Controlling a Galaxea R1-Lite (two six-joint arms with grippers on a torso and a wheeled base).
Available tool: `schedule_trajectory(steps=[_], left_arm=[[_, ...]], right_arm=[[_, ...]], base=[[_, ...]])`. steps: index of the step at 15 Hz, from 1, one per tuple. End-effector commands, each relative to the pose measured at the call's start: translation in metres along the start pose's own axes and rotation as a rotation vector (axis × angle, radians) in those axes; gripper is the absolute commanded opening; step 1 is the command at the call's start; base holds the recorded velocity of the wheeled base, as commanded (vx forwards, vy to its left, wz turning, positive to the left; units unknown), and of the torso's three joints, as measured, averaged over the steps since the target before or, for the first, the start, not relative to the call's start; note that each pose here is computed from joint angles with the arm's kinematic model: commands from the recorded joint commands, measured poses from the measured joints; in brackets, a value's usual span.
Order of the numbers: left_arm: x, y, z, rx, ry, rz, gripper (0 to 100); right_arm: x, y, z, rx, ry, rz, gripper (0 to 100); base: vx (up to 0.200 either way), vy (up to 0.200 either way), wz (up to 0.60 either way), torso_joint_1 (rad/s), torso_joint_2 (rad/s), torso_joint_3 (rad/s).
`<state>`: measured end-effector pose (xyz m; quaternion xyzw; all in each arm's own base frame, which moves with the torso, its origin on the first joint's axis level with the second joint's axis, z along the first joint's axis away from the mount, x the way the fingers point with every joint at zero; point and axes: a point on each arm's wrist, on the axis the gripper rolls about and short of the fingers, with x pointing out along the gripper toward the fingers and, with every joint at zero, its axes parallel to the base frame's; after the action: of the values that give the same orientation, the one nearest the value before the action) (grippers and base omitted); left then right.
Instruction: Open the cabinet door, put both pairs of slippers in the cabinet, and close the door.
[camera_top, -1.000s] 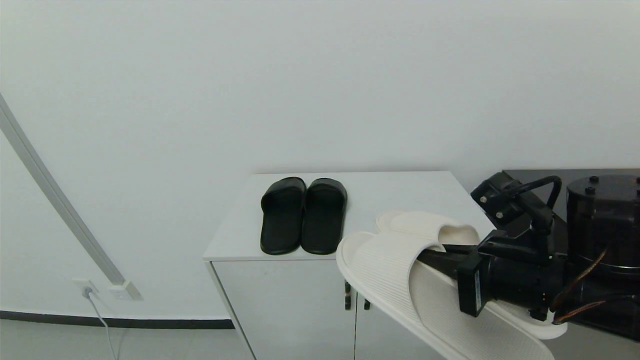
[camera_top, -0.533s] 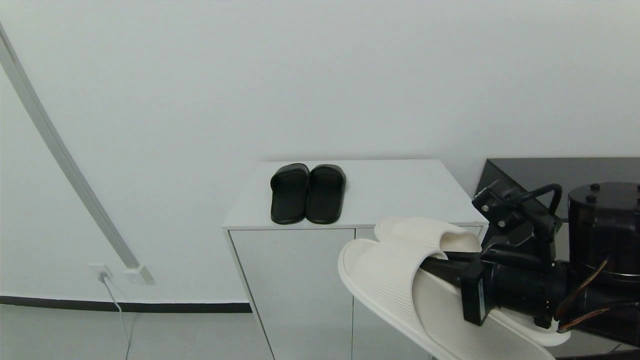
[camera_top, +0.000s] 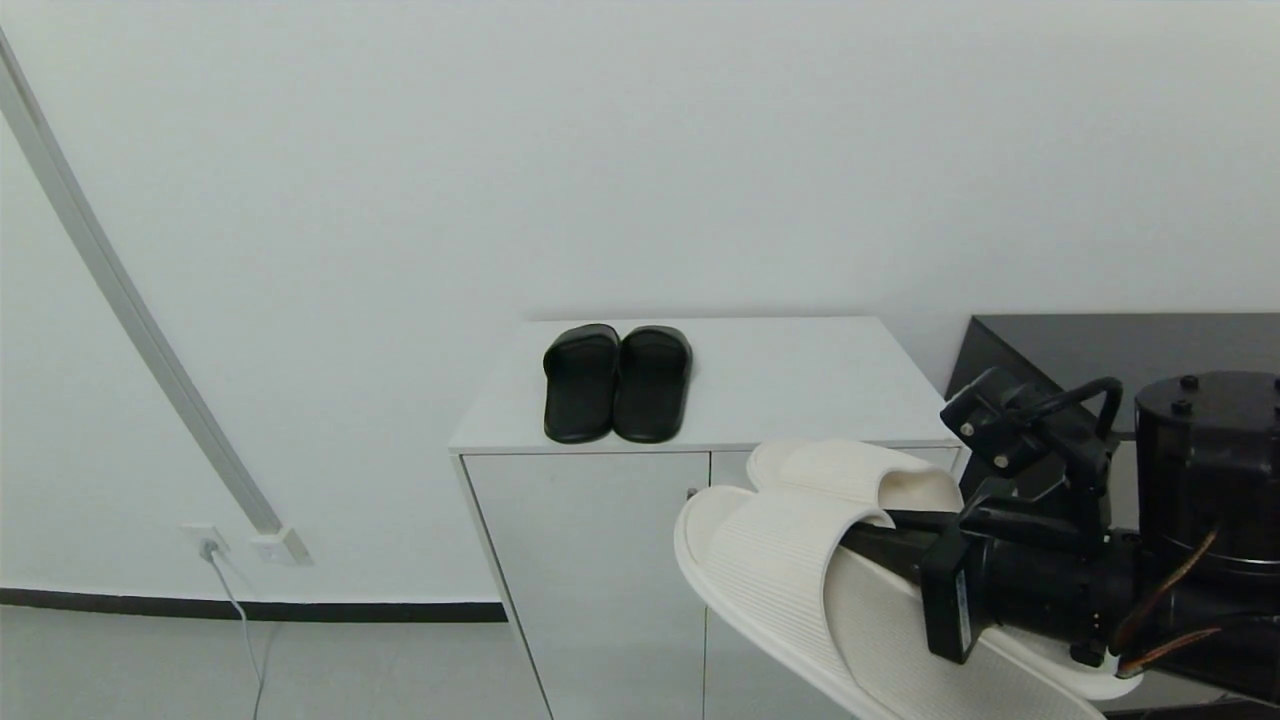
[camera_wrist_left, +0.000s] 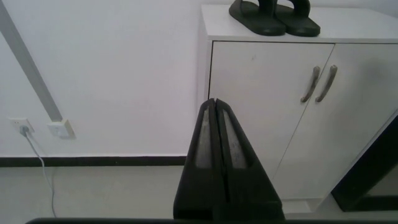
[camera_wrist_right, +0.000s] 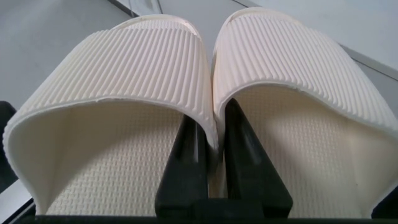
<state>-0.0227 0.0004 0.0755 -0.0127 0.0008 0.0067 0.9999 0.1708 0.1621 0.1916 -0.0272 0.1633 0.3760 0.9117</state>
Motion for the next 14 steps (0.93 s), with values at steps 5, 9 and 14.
schedule_trajectory(steps=[5, 9, 14], left_arm=[[0.0001, 0.0000, 0.0000, -0.001, 0.001, 0.000, 0], [0.0001, 0.0000, 0.0000, -0.001, 0.001, -0.001, 0], [0.0001, 0.0000, 0.0000, -0.001, 0.001, 0.000, 100]], right_arm=[[0.0007, -0.0001, -0.0038, -0.011, 0.014, 0.001, 0], [0.0019, -0.0002, -0.0045, -0.014, 0.018, 0.004, 0], [0.0014, 0.0005, -0.0052, -0.015, 0.020, 0.005, 0]], base=[[0.000, 0.000, 0.00, -0.012, 0.02, 0.015], [0.000, 0.000, 0.00, -0.188, 0.47, 0.262], [0.000, 0.000, 0.00, -0.211, 0.54, 0.315]])
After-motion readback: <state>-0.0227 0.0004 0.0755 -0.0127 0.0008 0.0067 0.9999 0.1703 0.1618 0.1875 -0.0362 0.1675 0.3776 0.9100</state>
